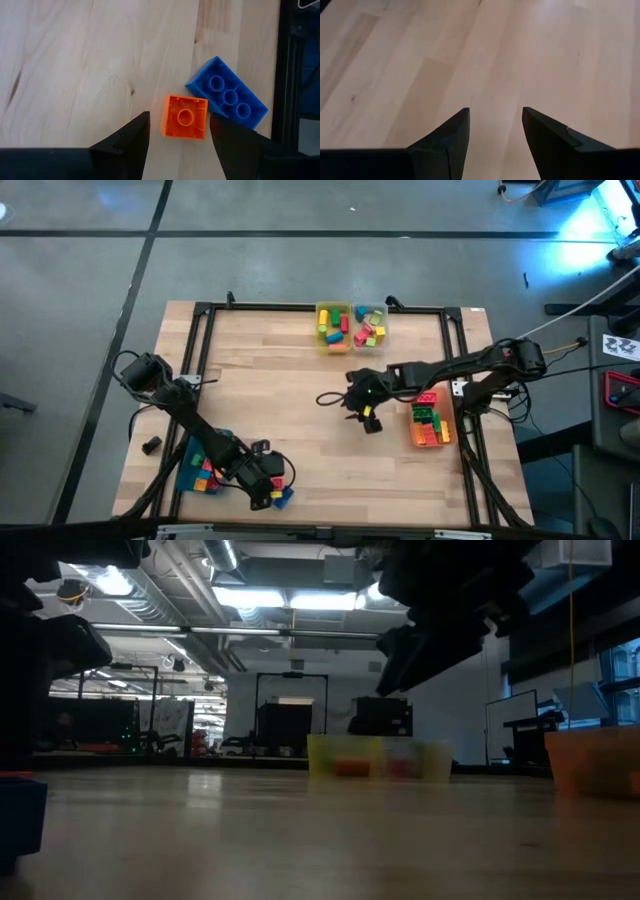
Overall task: Sort blocks by size
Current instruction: Put the orange square game piece into the blue bin, then put the blue rectangular game piece into the orange bin
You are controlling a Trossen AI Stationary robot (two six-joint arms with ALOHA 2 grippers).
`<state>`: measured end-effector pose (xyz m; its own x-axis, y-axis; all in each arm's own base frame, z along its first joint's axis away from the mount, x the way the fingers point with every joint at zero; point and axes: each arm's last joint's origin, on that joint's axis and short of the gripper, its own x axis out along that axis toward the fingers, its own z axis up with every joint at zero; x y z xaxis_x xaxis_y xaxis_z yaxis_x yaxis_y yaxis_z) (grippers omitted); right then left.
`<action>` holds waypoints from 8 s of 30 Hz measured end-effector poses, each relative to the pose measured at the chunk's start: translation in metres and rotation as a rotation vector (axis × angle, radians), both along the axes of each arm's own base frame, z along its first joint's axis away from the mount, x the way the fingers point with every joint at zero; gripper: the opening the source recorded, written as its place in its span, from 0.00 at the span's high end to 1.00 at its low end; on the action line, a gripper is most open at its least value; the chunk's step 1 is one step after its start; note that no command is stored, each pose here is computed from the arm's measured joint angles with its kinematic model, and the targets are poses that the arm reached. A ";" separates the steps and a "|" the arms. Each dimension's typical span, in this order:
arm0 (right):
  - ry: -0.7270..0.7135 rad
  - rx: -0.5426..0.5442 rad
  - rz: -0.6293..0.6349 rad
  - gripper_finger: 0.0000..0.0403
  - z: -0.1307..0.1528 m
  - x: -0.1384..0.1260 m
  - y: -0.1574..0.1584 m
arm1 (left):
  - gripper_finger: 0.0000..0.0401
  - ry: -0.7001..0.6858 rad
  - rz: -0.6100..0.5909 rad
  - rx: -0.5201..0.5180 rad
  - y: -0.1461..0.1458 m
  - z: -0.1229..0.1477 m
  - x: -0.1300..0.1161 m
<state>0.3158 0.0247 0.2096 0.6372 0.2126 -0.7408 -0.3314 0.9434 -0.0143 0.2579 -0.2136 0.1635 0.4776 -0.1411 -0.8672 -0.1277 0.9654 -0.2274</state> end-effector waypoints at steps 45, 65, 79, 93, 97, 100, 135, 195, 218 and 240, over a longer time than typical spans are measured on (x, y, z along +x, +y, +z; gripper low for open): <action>0.008 0.057 -0.029 0.54 0.000 0.000 0.010 | 0.69 -0.058 0.178 -0.103 0.006 0.011 0.008; 0.000 0.073 -0.046 0.54 0.001 0.001 0.010 | 0.64 0.473 0.630 -0.079 0.059 0.080 -0.096; 0.000 0.073 -0.046 0.54 0.001 0.001 0.010 | 0.64 0.478 0.680 -0.086 0.056 0.078 -0.098; 0.000 0.072 -0.046 0.54 0.001 0.001 0.010 | 0.56 0.494 0.761 -0.080 0.058 0.075 -0.101; 0.000 0.072 -0.046 0.54 0.001 0.001 0.010 | 0.48 0.509 0.833 -0.070 0.061 0.067 -0.103; 0.004 0.072 -0.045 0.54 0.001 0.001 0.010 | 0.45 0.519 0.846 -0.080 0.062 0.066 -0.102; 0.044 0.068 -0.047 0.54 -0.002 -0.002 0.009 | 0.45 0.011 0.642 -0.558 -0.014 0.027 0.003; 0.051 0.066 -0.048 0.54 0.010 -0.013 0.008 | 0.90 0.058 0.600 -0.430 -0.011 -0.027 0.028; -0.128 0.226 -0.288 0.54 0.109 -0.115 -0.004 | 1.00 -0.287 0.392 -0.242 0.082 -0.010 0.100; -0.075 0.182 -0.728 0.54 0.104 -0.130 -0.014 | 1.00 -0.950 0.498 0.144 0.207 0.044 0.146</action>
